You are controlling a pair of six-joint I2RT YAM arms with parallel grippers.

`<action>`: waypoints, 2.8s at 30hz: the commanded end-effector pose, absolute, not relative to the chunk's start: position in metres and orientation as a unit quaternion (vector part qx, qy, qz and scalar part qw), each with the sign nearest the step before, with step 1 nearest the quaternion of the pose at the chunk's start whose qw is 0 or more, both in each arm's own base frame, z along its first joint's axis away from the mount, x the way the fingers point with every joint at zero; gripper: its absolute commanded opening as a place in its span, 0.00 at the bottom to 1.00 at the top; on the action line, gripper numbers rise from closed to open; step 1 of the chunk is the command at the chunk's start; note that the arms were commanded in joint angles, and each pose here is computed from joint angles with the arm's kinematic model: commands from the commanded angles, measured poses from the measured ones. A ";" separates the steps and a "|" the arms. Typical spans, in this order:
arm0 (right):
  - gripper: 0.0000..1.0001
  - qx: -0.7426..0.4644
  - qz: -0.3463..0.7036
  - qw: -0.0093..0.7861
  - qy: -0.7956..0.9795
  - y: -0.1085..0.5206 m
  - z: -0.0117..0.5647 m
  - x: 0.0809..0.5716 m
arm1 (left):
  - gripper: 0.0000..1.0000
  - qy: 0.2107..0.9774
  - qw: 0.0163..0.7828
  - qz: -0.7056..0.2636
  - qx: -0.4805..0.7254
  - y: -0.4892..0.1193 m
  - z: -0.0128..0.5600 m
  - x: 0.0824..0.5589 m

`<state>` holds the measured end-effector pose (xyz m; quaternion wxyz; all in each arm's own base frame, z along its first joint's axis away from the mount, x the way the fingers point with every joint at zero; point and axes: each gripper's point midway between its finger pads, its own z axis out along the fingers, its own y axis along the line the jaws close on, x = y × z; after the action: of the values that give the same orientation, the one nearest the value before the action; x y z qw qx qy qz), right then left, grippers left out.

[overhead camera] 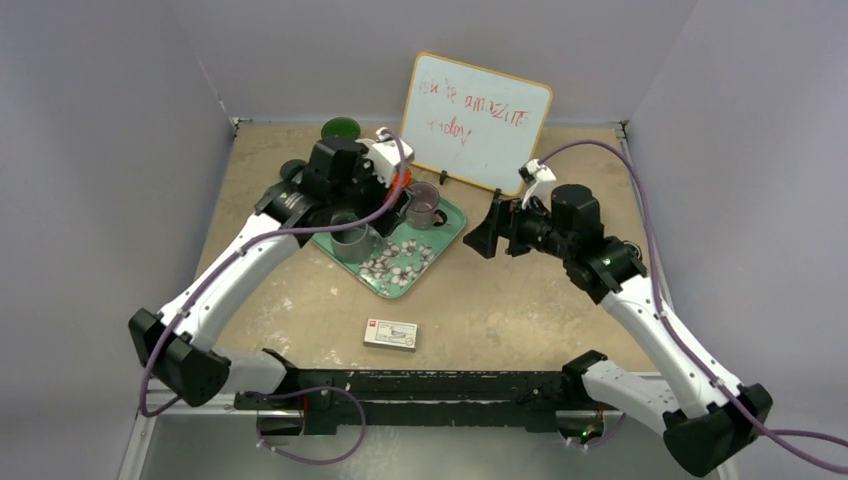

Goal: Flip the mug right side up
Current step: Place the cup on the tray, then move the cup to the center of the board.

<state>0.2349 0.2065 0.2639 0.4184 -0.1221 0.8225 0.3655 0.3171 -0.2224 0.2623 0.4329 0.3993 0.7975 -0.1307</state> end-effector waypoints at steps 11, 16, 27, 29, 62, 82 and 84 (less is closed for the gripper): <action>0.99 0.122 0.074 0.369 0.919 0.116 0.178 0.295 | 1.00 0.805 0.500 -0.276 0.159 -0.201 0.301 0.269; 0.99 0.191 -0.007 0.371 0.909 0.080 0.178 0.290 | 1.00 0.825 0.479 -0.242 0.177 -0.182 0.278 0.250; 0.87 0.365 -0.139 0.337 0.856 -0.025 0.154 0.263 | 0.99 0.849 0.461 -0.202 0.162 -0.158 0.246 0.233; 0.83 0.381 -0.153 0.335 0.848 -0.033 0.154 0.259 | 0.99 0.850 0.456 -0.203 0.165 -0.158 0.243 0.231; 0.99 0.524 -0.213 0.308 0.765 -0.129 0.121 0.276 | 0.97 0.869 0.418 -0.206 0.168 -0.156 0.227 0.217; 0.85 0.500 -0.179 0.261 0.807 -0.125 0.086 0.302 | 0.97 0.891 0.394 -0.154 0.165 -0.145 0.204 0.228; 0.80 0.493 -0.171 0.258 0.813 -0.122 0.085 0.300 | 0.97 0.890 0.396 -0.155 0.164 -0.145 0.205 0.227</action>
<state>0.2936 -0.1309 0.0834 0.2521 0.5002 0.8029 -0.2037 0.2241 -0.1489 0.2009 0.3843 0.1603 0.8941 -0.1650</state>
